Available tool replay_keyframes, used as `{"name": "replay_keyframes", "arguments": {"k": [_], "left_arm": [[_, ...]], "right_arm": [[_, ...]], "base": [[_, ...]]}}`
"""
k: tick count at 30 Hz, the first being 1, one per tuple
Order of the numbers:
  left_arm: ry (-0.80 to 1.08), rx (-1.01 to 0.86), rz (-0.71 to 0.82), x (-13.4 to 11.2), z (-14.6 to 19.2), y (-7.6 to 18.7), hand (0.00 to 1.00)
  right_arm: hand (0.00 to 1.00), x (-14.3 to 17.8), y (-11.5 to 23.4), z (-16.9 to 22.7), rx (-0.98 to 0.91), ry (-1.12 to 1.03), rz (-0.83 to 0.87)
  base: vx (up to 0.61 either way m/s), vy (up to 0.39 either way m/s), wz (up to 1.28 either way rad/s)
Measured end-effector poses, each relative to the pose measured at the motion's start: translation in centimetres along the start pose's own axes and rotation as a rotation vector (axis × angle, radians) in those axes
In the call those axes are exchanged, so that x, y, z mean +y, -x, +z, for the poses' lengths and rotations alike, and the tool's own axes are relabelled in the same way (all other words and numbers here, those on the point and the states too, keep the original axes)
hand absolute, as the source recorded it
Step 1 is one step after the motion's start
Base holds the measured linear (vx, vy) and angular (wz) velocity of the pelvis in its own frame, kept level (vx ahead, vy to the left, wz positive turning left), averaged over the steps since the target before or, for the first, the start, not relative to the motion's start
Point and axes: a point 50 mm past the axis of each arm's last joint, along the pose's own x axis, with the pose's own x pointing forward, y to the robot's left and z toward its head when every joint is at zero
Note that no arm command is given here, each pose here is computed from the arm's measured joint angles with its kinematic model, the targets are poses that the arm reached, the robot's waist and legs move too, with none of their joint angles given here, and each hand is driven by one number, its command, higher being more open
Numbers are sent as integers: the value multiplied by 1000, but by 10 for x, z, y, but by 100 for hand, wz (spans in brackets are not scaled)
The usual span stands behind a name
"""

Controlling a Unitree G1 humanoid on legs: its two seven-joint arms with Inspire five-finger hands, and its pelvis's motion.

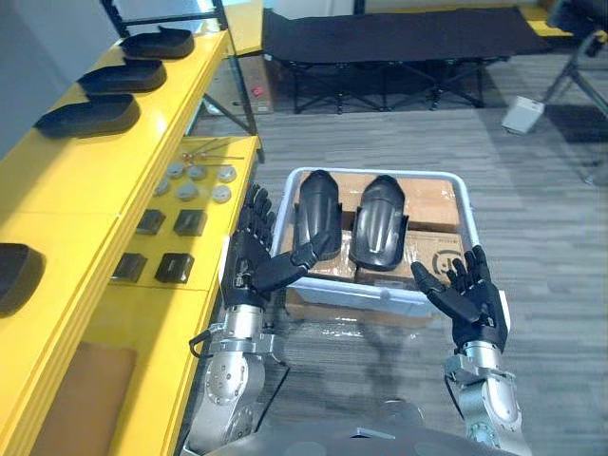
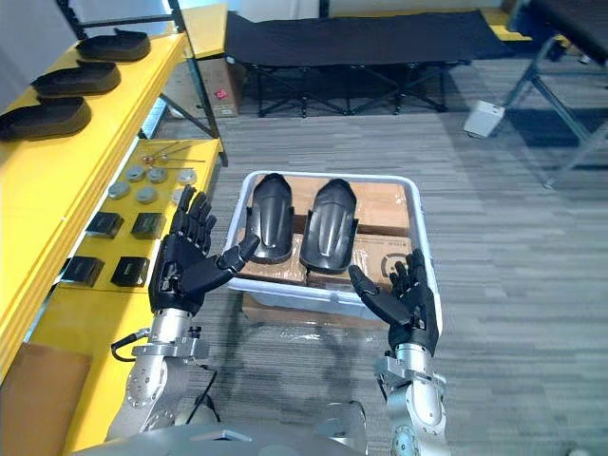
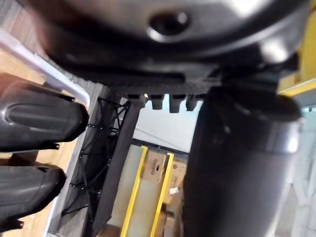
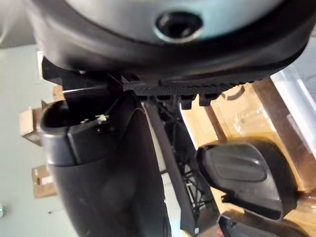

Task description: Walk over and take three plastic housings, then place them on the shelf

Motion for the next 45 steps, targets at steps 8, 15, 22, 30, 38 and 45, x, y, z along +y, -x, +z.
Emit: {"name": "replay_keyframes", "arguments": {"k": [8,15,22,30,38,45], "left_arm": [[-90,-2,-131,9,2,-11,100],[-132,-36,-199,1,7,-19,100],[-125,-22,-216,4,3,-29,100],[-136,-1,-207,5,-4,-34,100],[-137,8,-180,9,-6,-34,100],[-139,8,-187,10,-6,-34,100]], "right_arm": [[100,0,-66,8,-40,86,-254],[100,-66,-139,111,-261,12,-610],[100,-81,-160,162,-324,-4,-605],[100,-61,-183,205,-359,87,-459],[100,-58,-188,224,-312,184,-391],[100,-65,-188,218,-218,300,-338]], "base": [[-73,66,13],[-71,-14,21],[40,-9,9],[-42,-5,17],[-36,-18,8],[-45,-31,6]]}}
